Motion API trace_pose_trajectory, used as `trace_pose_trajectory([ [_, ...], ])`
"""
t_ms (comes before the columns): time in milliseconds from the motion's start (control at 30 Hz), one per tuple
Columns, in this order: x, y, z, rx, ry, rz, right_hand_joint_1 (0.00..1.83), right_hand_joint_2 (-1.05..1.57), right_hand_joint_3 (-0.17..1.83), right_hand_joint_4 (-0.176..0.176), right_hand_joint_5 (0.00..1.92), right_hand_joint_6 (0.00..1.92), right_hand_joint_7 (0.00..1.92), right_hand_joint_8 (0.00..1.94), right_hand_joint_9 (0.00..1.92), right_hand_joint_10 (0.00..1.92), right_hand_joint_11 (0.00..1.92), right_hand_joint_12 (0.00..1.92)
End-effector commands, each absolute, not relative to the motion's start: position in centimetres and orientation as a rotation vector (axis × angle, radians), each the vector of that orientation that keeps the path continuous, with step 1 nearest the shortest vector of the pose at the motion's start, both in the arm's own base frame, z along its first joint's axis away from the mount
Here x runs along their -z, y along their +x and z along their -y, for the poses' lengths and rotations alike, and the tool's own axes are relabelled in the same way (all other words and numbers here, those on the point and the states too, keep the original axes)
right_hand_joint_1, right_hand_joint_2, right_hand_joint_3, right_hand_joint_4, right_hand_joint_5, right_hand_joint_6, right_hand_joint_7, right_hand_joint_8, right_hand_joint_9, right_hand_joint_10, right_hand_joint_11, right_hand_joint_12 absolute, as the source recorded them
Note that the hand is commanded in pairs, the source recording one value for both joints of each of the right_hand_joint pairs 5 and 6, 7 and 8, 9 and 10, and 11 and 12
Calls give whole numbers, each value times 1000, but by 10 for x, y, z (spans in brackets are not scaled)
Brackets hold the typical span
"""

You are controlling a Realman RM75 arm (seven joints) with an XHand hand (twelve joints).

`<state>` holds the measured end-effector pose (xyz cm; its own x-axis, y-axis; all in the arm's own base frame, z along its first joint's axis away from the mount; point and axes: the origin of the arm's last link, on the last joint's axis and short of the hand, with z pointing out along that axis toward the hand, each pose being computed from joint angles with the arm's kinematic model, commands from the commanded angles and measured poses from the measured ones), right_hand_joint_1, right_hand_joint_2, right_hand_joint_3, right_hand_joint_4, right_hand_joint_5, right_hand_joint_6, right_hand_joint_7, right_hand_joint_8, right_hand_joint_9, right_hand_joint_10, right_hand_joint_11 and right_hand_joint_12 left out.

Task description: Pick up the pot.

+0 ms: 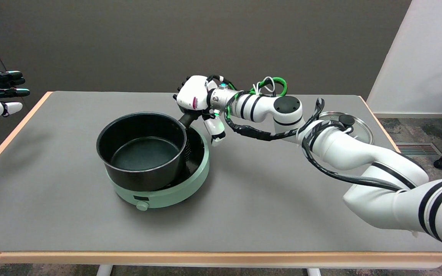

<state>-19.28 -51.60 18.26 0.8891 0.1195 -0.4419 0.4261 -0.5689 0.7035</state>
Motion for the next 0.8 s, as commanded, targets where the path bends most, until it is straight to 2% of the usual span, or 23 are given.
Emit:
trace_pose_trajectory([
  [33, -183, -194, 514, 443, 2168, -398, 1066, -576, 1125, -21, 1165, 1165, 1165, 1165, 1165, 1165, 1165, 1165],
  [233, -183, -178, 515, 426, 2169, -445, 1098, -406, 824, -83, 1334, 1334, 1334, 1334, 1334, 1334, 1334, 1334],
  [433, -181, -166, 516, 413, 2171, -484, 1124, -407, 697, -106, 1440, 1440, 1440, 1440, 1440, 1440, 1440, 1440],
  [800, -174, -162, 513, 414, 2185, -516, 1156, -464, 762, -107, 1529, 1529, 1529, 1529, 1529, 1529, 1529, 1529],
])
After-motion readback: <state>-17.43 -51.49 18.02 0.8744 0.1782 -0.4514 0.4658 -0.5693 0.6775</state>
